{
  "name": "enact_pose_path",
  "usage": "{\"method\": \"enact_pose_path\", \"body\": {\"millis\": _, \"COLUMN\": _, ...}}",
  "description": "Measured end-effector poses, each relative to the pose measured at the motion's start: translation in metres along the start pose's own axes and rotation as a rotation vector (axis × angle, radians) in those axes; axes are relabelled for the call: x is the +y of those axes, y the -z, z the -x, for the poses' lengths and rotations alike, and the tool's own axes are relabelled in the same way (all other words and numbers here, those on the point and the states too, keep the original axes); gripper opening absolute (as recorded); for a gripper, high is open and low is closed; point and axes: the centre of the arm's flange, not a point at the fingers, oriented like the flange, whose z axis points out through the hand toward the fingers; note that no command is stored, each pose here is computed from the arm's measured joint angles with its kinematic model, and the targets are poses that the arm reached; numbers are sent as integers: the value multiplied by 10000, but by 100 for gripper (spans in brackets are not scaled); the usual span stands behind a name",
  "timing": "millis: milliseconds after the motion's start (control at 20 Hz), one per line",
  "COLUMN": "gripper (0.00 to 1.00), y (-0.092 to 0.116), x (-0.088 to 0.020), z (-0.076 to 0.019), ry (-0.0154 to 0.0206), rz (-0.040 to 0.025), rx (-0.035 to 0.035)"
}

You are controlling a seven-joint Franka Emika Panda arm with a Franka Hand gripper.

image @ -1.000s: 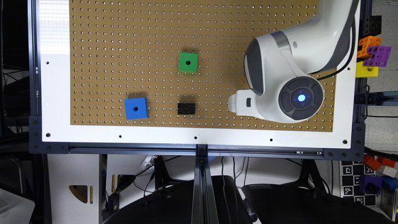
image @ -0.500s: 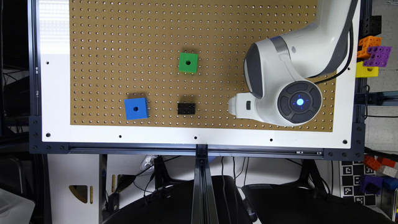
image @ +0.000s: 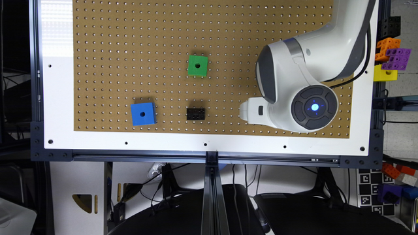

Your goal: Pick up pink block.

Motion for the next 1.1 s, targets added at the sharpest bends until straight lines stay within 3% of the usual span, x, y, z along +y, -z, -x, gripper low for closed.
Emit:
{"method": "enact_pose_path", "body": {"millis": 250, "gripper": 0, "y": 14, "x": -1, "z": -2, "ry": -1, "rz": 3, "rx": 2}}
{"method": "enact_pose_path", "body": {"millis": 500, "gripper": 0, "y": 151, "x": -11, "z": -7, "ry": 5, "rz": 74, "rx": -12}}
{"method": "enact_pose_path", "body": {"millis": 600, "gripper": 0, "y": 252, "x": -24, "z": -11, "ry": 14, "rz": 65, "rx": 9}}
{"method": "enact_pose_path", "body": {"millis": 750, "gripper": 0, "y": 450, "x": -38, "z": -8, "ry": 33, "rz": 122, "rx": 9}}
{"method": "enact_pose_path", "body": {"millis": 1100, "gripper": 0, "y": 857, "x": -58, "z": 4, "ry": 68, "rz": 158, "rx": 56}}
